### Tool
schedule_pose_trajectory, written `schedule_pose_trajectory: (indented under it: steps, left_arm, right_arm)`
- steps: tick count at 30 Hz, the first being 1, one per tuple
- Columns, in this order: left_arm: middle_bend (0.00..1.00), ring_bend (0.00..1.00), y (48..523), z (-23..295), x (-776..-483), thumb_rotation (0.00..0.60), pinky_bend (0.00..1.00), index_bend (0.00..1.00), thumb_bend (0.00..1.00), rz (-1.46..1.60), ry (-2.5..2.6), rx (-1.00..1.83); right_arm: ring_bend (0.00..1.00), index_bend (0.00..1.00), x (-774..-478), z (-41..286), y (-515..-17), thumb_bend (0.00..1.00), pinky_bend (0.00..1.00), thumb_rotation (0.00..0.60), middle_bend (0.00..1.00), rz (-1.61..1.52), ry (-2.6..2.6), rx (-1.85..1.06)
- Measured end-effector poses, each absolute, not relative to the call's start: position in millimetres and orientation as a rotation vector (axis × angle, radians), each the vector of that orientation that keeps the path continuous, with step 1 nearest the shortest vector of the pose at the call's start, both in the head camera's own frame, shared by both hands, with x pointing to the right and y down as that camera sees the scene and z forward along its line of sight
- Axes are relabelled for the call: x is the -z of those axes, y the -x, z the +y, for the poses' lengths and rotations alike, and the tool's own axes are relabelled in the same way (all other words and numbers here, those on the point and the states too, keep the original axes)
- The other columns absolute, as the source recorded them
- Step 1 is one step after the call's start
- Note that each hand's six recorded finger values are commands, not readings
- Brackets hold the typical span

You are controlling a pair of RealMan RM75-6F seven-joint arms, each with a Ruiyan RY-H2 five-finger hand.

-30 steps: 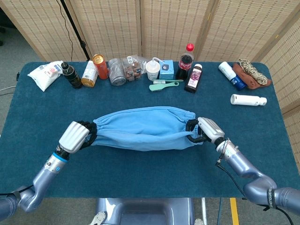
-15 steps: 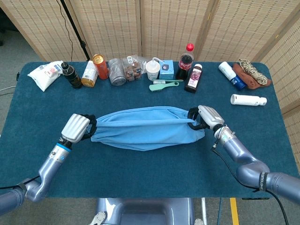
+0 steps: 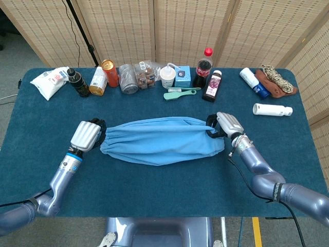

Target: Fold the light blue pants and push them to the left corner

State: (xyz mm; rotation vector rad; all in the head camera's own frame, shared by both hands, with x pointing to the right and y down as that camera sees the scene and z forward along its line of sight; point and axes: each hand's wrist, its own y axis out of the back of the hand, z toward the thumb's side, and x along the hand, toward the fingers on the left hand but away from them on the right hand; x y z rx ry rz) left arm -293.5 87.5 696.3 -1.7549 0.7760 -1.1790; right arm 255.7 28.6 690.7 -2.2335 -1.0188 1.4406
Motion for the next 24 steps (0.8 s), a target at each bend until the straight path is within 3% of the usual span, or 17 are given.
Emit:
schedule_pose_trajectory:
  steps: [2, 3, 5, 8, 13, 20, 24]
  left_arm:
    - [0.13, 0.08, 294.5, 88.0, -698.3, 0.600, 0.34, 0.37, 0.51, 0.765, 1.738, 1.198]
    - [0.09, 0.05, 295.0, 88.1, -699.2, 0.600, 0.31, 0.32, 0.51, 0.761, 1.730, 1.207]
    - [0.01, 0.00, 296.0, 88.8, -701.6, 0.600, 0.24, 0.17, 0.48, 0.752, 1.717, 1.233]
    - [0.00, 0.00, 294.5, 91.4, -703.9, 0.600, 0.15, 0.01, 0.37, 0.742, 1.732, 1.257]
    - [0.00, 0.00, 296.7, 94.7, -697.5, 0.600, 0.03, 0.00, 0.19, 0.707, 1.783, 1.275]
    - [0.00, 0.00, 313.4, 94.0, -667.6, 0.600, 0.00, 0.00, 0.14, 0.693, 1.798, 1.258]
    - [0.00, 0.00, 327.7, 96.3, -649.5, 0.600, 0.00, 0.00, 0.10, 0.709, 1.787, 1.234]
  right_arm:
    - [0.07, 0.13, -690.5, 28.3, -255.3, 0.06, 0.33, 0.600, 0.09, -1.013, 2.228, -1.432]
    - [0.01, 0.04, -690.5, 28.2, -255.7, 0.00, 0.24, 0.600, 0.02, -1.006, 2.224, -1.431]
    - [0.00, 0.00, -689.6, 26.9, -257.1, 0.00, 0.14, 0.600, 0.00, -1.007, 2.212, -1.428]
    - [0.00, 0.00, -684.5, 23.9, -259.0, 0.00, 0.12, 0.600, 0.00, -1.017, 2.178, -1.406]
    - [0.00, 0.00, -667.2, 24.7, -259.8, 0.00, 0.07, 0.600, 0.00, -1.028, 2.153, -1.364]
    - [0.00, 0.00, -625.2, 31.2, -276.7, 0.00, 0.07, 0.600, 0.00, -1.045, 2.111, -1.278]
    - [0.00, 0.00, -618.1, 45.2, -286.8, 0.00, 0.07, 0.600, 0.00, -0.990, 2.100, -1.263]
